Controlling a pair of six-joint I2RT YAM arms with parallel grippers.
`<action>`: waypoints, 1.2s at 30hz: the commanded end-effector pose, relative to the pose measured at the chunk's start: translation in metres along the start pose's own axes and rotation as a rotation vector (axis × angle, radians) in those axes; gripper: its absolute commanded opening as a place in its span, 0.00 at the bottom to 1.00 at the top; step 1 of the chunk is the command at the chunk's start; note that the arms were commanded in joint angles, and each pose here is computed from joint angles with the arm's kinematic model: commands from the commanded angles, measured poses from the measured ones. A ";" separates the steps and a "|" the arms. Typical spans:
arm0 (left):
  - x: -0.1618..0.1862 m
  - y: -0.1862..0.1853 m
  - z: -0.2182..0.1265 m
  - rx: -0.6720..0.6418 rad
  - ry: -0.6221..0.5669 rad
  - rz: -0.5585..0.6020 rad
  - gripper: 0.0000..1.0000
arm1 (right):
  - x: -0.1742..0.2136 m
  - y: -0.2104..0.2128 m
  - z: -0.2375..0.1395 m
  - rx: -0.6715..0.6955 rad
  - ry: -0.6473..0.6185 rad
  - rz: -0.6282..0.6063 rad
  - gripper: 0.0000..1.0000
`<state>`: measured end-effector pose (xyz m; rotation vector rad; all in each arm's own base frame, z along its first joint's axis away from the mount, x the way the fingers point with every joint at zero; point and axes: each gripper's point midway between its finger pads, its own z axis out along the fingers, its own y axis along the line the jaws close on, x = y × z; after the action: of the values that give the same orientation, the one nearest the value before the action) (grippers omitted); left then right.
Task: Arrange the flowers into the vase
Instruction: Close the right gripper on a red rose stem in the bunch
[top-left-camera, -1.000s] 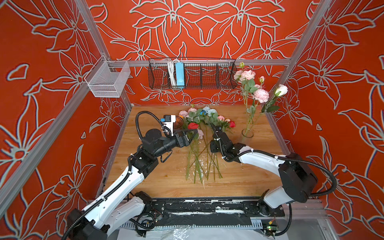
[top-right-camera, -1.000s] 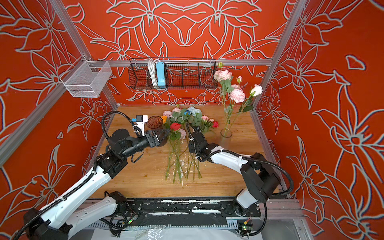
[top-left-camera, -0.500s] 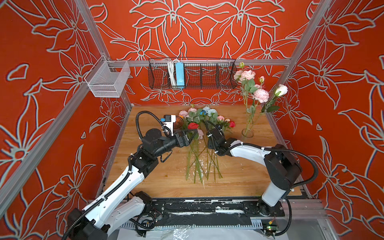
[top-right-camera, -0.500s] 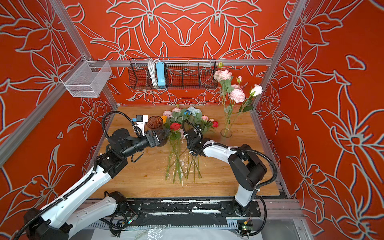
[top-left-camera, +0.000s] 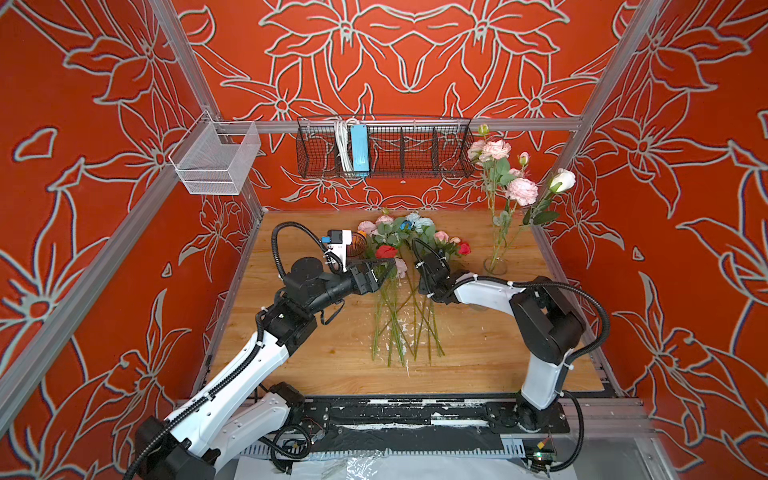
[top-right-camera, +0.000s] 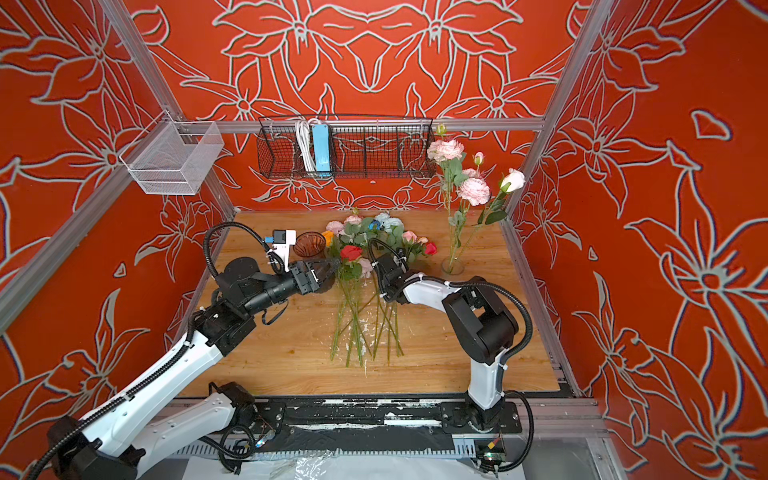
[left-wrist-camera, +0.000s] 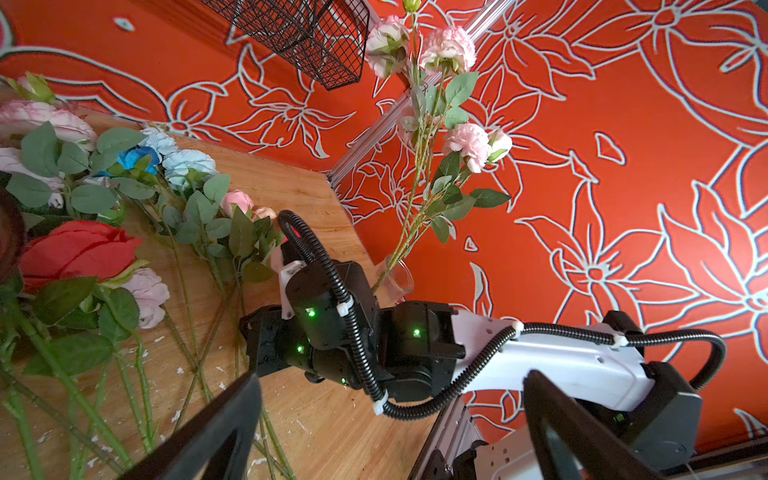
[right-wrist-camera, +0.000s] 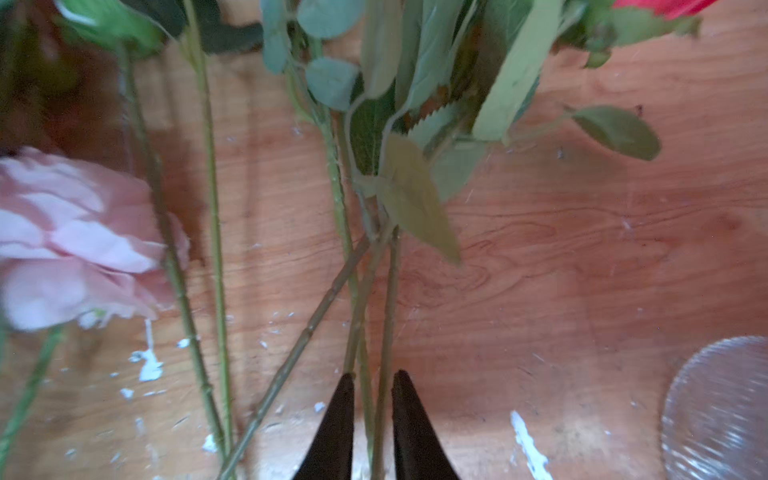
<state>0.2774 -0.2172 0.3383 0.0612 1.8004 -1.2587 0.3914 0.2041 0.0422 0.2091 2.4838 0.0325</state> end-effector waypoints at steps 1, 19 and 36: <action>-0.008 -0.008 -0.002 0.027 -0.023 0.012 0.98 | -0.003 0.007 0.007 -0.017 0.017 0.002 0.16; -0.008 -0.007 -0.001 0.027 -0.021 0.011 0.98 | -0.022 -0.001 -0.027 -0.045 -0.096 0.028 0.28; -0.007 -0.005 0.000 0.024 -0.019 0.004 0.98 | -0.002 0.014 0.009 -0.049 -0.001 0.029 0.08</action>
<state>0.2790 -0.2157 0.3378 0.0538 1.8015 -1.2557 0.4012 0.2168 0.0366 0.1831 2.4843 0.0853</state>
